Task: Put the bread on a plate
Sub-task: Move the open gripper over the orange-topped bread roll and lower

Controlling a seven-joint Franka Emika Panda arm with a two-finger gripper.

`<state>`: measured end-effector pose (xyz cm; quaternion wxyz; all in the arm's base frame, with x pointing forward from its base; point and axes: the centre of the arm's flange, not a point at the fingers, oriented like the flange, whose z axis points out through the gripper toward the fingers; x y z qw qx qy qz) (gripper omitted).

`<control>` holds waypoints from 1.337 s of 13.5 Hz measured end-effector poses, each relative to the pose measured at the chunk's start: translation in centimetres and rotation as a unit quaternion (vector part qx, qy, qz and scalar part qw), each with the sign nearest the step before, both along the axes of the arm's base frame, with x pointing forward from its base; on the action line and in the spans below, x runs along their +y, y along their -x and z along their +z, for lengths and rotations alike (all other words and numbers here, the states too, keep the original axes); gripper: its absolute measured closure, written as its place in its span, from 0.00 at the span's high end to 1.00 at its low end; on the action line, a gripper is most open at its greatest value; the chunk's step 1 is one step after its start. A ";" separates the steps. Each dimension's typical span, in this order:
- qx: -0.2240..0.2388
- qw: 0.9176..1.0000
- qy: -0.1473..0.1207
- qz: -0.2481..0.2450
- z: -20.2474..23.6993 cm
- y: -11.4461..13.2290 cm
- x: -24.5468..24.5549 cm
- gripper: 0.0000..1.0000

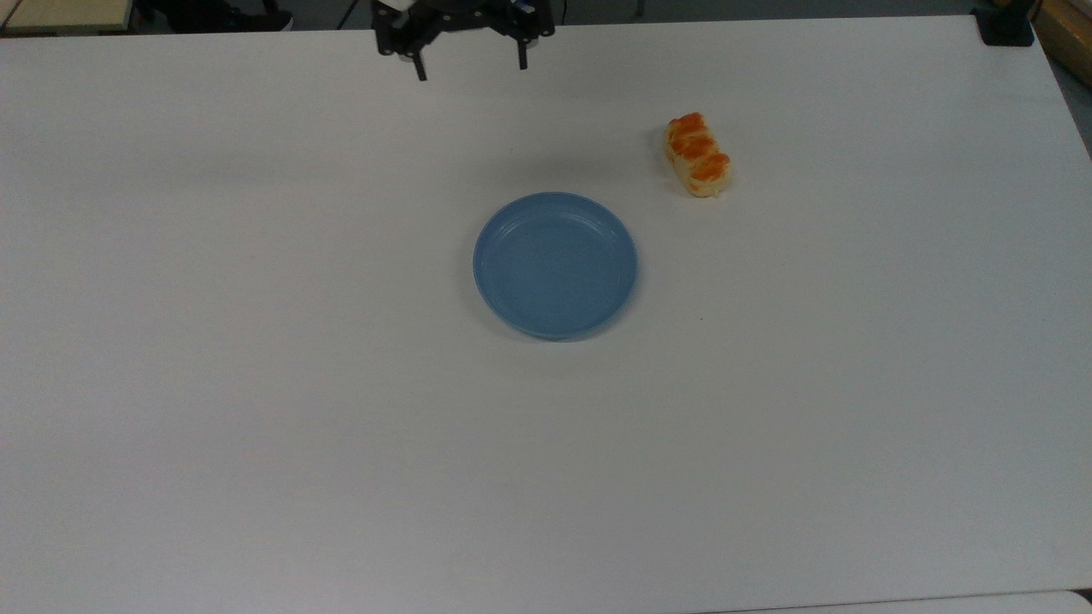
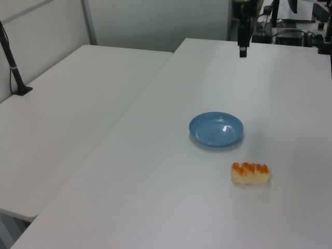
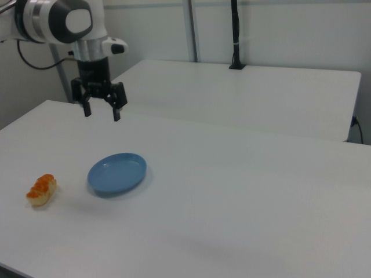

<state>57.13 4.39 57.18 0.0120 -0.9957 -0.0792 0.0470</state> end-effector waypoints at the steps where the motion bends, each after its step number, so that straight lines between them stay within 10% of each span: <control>1: 0.011 1.000 0.001 0.013 -1.0 0.3 1.4 1.00; 12: 0.064 0.990 0.048 0.120 -16.3 12.9 23.8 1.00; 18: 0.047 0.991 0.087 0.086 -25.8 11.5 27.6 1.00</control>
